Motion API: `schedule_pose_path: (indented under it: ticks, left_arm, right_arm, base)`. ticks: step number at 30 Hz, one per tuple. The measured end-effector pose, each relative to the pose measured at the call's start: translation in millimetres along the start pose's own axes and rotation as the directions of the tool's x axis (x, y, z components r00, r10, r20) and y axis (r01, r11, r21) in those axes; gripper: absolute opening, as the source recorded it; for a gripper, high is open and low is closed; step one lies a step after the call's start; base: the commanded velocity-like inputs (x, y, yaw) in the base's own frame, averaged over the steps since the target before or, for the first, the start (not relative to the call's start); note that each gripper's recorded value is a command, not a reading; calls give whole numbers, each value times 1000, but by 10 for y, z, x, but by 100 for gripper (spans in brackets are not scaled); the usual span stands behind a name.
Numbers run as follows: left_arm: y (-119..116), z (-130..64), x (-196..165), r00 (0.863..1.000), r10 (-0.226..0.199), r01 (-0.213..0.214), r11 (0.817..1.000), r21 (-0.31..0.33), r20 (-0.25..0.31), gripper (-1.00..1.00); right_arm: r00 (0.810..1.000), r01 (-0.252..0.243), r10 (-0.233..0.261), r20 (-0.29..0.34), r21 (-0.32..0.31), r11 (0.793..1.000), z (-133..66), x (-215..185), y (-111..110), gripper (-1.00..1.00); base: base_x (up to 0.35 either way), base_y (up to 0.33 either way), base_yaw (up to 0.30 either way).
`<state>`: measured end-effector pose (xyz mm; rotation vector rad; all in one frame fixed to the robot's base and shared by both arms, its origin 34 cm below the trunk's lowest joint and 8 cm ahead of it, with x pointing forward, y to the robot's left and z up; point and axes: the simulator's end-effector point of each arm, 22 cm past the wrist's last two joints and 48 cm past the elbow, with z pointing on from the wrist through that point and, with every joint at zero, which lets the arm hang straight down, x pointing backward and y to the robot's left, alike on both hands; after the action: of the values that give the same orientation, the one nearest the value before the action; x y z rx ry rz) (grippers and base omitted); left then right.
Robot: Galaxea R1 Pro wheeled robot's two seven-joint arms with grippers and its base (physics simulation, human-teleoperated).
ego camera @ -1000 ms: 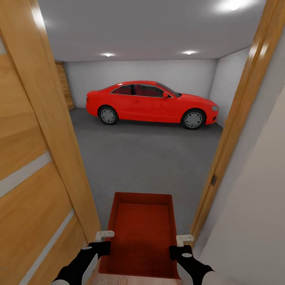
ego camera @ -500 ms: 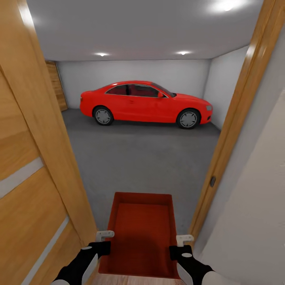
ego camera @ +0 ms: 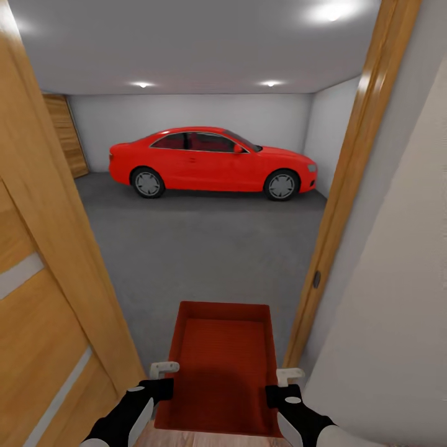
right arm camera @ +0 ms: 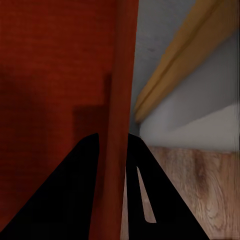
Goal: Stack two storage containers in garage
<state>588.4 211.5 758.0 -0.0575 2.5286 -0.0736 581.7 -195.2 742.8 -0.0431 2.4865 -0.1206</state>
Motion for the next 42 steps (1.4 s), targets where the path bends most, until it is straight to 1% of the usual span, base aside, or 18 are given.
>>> schedule_pose_path:
  ticks: [5,21,38,42]
  left_arm:
    - [1,-2,2,1000,1,-1,1000,0,-1,-100]
    - [-1,-2,2,1000,0,0,1000,0,0,-100]
    - [0,0,3,1000,1,-1,1000,0,-1,-100]
    - [-5,-1,32,1000,1,-1,1000,-1,-7,-100]
  right_arm:
    - [1000,-1,1,-1,0,1000,-2,6,2,-100]
    - [1000,0,0,0,-1,1000,-2,4,0,-100]
    - [1000,-1,1,-1,-1,1000,0,8,0,-100]
    - [1000,0,0,-7,0,1000,-3,37,-4,-100]
  base:
    - [46,84,-52]
    - [158,242,-2]
    - [11,12,0]
    - [197,0,0]
